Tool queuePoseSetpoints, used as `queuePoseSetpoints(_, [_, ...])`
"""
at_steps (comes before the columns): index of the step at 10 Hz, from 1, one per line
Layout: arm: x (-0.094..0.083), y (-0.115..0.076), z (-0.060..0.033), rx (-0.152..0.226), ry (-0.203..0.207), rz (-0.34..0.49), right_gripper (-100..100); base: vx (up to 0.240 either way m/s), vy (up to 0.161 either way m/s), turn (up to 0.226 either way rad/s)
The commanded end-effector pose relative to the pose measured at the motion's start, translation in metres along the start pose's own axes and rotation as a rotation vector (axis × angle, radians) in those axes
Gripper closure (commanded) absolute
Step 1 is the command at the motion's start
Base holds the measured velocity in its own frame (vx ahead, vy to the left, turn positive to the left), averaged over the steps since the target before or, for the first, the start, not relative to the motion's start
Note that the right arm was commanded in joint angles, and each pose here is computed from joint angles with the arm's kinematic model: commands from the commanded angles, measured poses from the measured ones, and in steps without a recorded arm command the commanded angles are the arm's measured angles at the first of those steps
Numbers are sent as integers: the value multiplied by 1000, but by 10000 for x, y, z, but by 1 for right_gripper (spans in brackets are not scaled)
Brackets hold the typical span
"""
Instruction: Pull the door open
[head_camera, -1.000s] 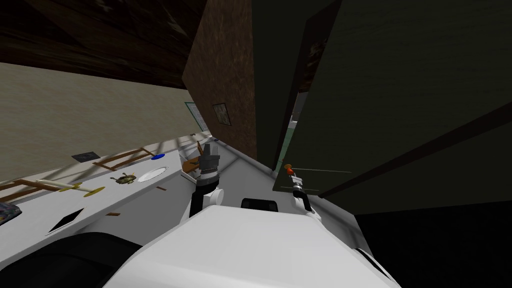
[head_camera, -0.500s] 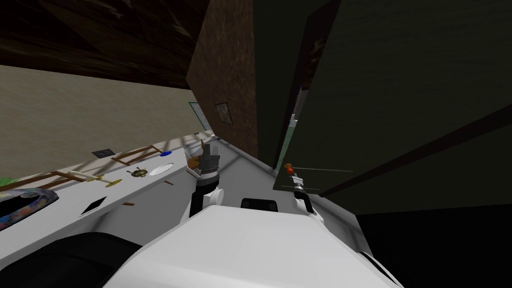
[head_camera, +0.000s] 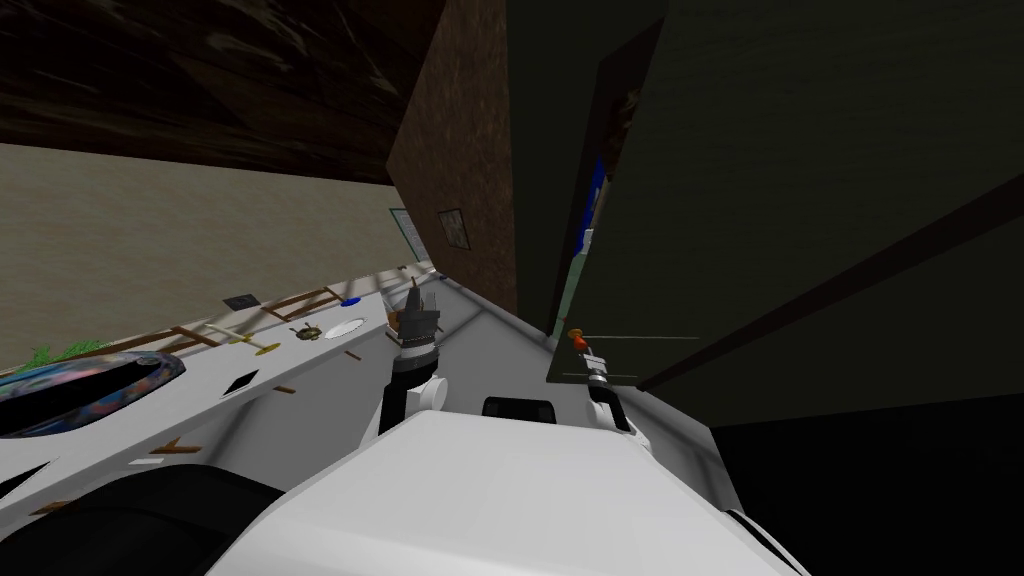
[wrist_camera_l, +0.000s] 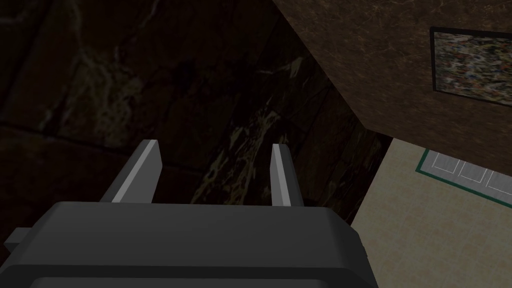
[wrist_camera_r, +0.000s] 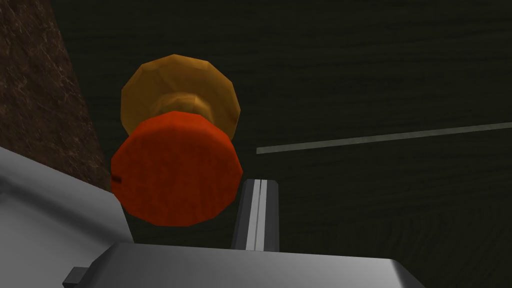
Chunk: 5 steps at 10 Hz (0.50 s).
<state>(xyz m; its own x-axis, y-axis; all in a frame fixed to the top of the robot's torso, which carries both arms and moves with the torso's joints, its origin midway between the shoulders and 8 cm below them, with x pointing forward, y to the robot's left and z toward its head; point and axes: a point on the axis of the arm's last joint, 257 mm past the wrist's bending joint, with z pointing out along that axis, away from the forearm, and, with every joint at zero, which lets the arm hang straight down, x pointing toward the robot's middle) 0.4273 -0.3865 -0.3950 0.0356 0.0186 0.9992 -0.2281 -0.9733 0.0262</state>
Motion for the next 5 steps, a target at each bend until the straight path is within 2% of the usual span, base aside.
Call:
queuePoseSetpoints(1, [16,-221,-33,41,16,16,-100,-95,-48,78])
queuePoseSetpoints(3, [25,-263,-63,59,22,20,-100,-86,-48,65])
queuePoseSetpoints(5, [25,-263,-63,59,22,20,-100,-37,-21,2])
